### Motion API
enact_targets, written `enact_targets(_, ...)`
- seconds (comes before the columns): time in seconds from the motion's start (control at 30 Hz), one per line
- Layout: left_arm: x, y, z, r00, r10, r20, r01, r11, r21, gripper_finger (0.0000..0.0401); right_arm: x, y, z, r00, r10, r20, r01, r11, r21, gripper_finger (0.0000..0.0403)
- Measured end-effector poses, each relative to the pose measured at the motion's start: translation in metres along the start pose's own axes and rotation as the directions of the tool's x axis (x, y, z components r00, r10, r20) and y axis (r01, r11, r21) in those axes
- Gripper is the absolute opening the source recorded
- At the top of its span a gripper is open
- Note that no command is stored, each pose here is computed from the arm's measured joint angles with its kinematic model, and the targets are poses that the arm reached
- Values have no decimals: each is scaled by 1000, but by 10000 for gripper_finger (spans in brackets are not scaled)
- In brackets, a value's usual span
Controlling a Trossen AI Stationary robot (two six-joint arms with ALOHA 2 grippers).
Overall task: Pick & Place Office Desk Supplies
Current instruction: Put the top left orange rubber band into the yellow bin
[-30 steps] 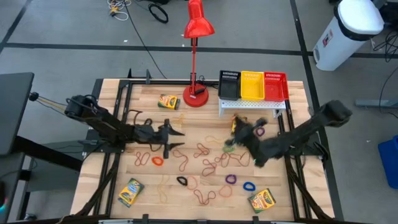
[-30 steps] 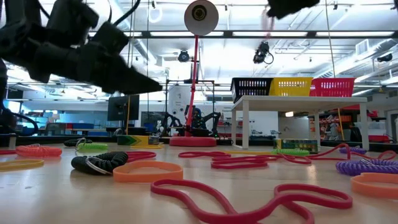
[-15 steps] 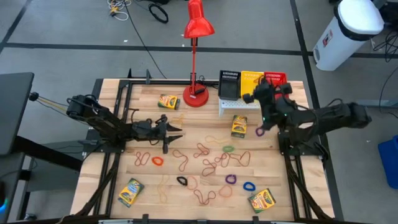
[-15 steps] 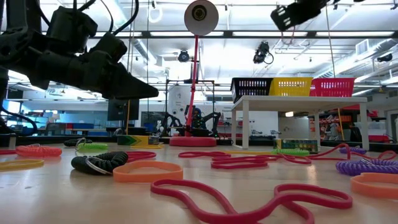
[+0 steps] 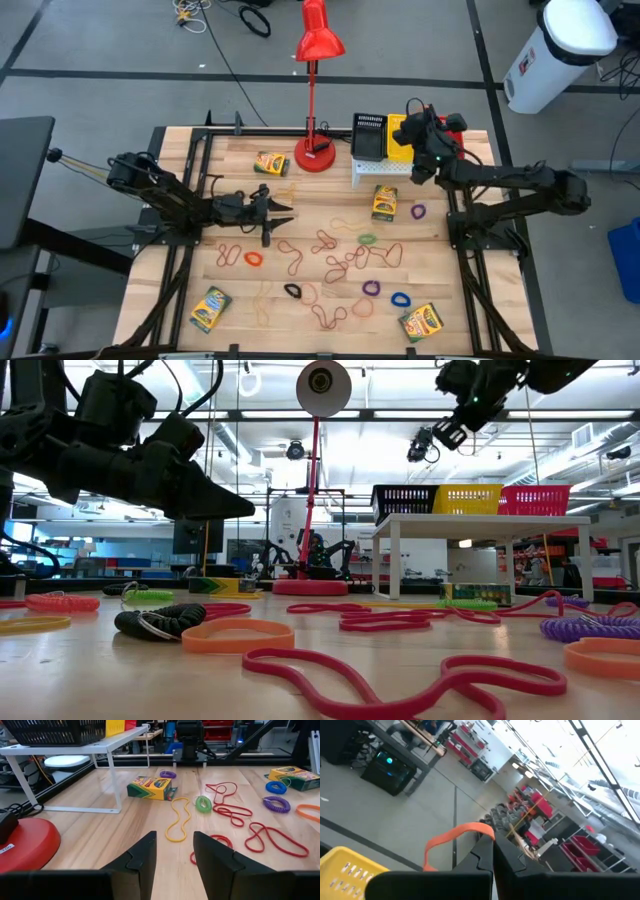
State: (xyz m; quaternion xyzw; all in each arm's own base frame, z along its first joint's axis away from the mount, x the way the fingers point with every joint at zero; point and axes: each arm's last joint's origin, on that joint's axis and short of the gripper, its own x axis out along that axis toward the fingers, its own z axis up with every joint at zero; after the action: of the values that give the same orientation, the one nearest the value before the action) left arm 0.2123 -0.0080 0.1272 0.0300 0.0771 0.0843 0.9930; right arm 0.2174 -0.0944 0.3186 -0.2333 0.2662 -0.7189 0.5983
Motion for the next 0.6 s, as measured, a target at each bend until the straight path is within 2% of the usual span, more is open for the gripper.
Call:
enact_targets(0.3,0,0,0,1000,0,0,0,1000,0,136,23,12,-7,1000,25,11,-25,999,-29,0)
enact_targets(0.4,0,0,0,1000,0,-1,0,1000,0,136,36,16,-11,987,159,5,-159,987,3,0)
enact_targets(0.47,0,0,0,1000,0,-1,0,1000,1,136,50,12,-12,949,312,-42,-306,947,101,0)
enact_targets(0.5,0,0,0,1000,0,-1,0,1000,1,136,58,10,-11,930,361,-69,-346,923,165,0)
enact_targets(0.53,0,0,0,1000,0,-1,0,1000,1,136,64,8,-10,915,392,-92,-367,906,209,0)
enact_targets(0.6,0,0,0,1000,0,-1,0,1000,3,136,72,7,-11,907,397,-139,-363,906,220,0)
